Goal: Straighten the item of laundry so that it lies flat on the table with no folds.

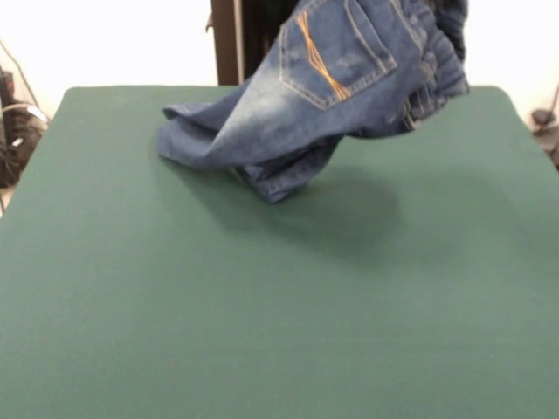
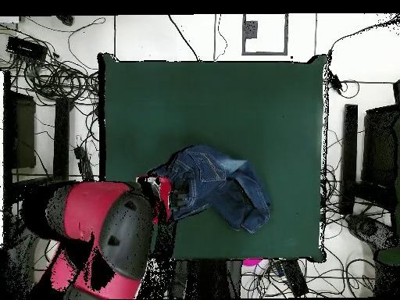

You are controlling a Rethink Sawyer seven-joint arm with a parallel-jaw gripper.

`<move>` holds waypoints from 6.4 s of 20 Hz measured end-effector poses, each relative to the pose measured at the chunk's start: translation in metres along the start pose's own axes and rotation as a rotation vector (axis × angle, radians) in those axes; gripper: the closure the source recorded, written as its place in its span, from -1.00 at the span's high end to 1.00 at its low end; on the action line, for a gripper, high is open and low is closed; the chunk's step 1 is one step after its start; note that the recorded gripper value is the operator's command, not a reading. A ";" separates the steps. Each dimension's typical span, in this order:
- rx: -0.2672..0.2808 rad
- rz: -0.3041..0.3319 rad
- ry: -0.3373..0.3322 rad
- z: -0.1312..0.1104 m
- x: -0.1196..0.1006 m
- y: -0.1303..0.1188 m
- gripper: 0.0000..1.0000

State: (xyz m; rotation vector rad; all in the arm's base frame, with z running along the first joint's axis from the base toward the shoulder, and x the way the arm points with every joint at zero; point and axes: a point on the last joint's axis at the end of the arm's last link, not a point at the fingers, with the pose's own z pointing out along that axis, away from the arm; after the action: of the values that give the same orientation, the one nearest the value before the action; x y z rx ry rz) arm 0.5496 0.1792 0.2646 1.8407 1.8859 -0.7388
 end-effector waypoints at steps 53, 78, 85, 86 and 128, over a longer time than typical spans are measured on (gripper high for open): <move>-0.058 0.091 0.015 0.024 -0.261 -0.052 -1.00; -0.030 -0.040 0.085 0.128 -0.383 -0.072 -1.00; -0.062 -0.078 0.085 0.176 -0.415 -0.072 -1.00; -0.068 -0.085 0.084 0.181 -0.419 -0.071 -1.00; -0.052 -0.281 0.083 0.347 -0.492 -0.065 -1.00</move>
State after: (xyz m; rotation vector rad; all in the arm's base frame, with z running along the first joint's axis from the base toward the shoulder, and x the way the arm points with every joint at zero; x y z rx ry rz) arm 0.4831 -0.4211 0.3052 1.6157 2.2258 -0.7026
